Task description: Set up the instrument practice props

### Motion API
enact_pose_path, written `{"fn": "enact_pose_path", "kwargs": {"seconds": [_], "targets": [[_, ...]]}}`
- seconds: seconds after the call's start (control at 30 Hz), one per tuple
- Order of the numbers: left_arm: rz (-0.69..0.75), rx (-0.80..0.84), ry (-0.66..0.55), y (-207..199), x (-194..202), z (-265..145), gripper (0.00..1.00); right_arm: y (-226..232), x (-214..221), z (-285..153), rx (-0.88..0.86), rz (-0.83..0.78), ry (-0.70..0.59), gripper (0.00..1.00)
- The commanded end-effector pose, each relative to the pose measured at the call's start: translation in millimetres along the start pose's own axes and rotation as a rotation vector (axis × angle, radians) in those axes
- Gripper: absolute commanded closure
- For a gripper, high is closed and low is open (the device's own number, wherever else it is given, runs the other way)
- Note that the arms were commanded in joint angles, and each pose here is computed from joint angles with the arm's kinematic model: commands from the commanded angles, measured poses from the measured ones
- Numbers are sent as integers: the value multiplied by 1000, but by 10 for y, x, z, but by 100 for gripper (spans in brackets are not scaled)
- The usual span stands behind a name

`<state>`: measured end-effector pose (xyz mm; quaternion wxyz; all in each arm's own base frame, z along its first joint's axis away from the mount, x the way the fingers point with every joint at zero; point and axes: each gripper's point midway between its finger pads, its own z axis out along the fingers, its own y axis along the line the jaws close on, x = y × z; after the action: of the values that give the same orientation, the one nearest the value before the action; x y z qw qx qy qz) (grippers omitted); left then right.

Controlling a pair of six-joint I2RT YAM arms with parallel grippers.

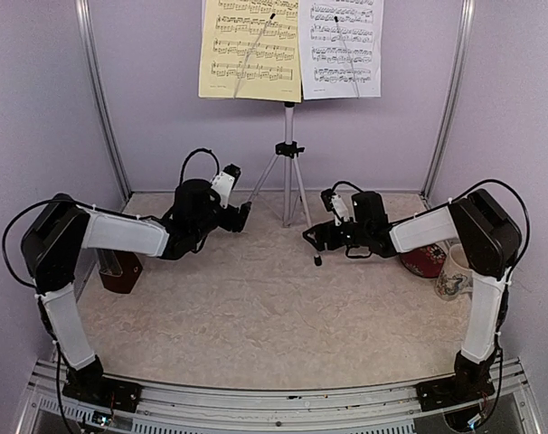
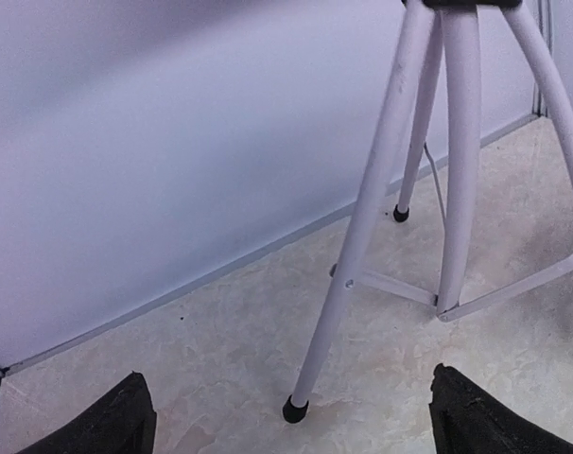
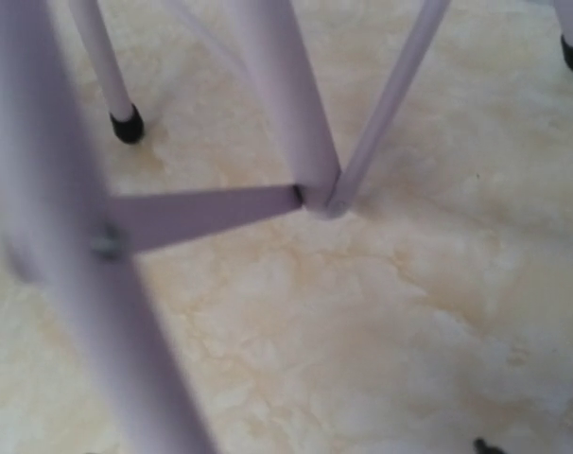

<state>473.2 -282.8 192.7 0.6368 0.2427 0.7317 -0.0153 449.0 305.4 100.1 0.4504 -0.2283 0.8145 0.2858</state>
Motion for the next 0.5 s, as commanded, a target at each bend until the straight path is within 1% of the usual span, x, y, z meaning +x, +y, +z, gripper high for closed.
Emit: {"fn": "enact_pose_path", "kwargs": {"seconds": [0.0, 0.07, 0.1, 0.23, 0.3, 0.47], "targets": [[-278, -118, -12, 451, -436, -523, 1, 158, -288, -266, -19, -6, -72, 7], [-381, -182, 12, 677, -520, -779, 1, 206, -329, -373, -23, -4, -90, 3], [-420, -216, 44, 784, -495, -905, 1, 219, -355, -424, -22, -3, -101, 1], [-556, -409, 58, 1308, -566, -1444, 1, 284, -376, -591, -33, 6, -122, 0], [-609, -478, 91, 1502, -504, -1626, 1, 327, -378, -645, -46, 10, -128, 0], [-696, -662, 210, 2018, -125, -2011, 1, 400, -382, -723, -66, 7, -144, 0]]}}
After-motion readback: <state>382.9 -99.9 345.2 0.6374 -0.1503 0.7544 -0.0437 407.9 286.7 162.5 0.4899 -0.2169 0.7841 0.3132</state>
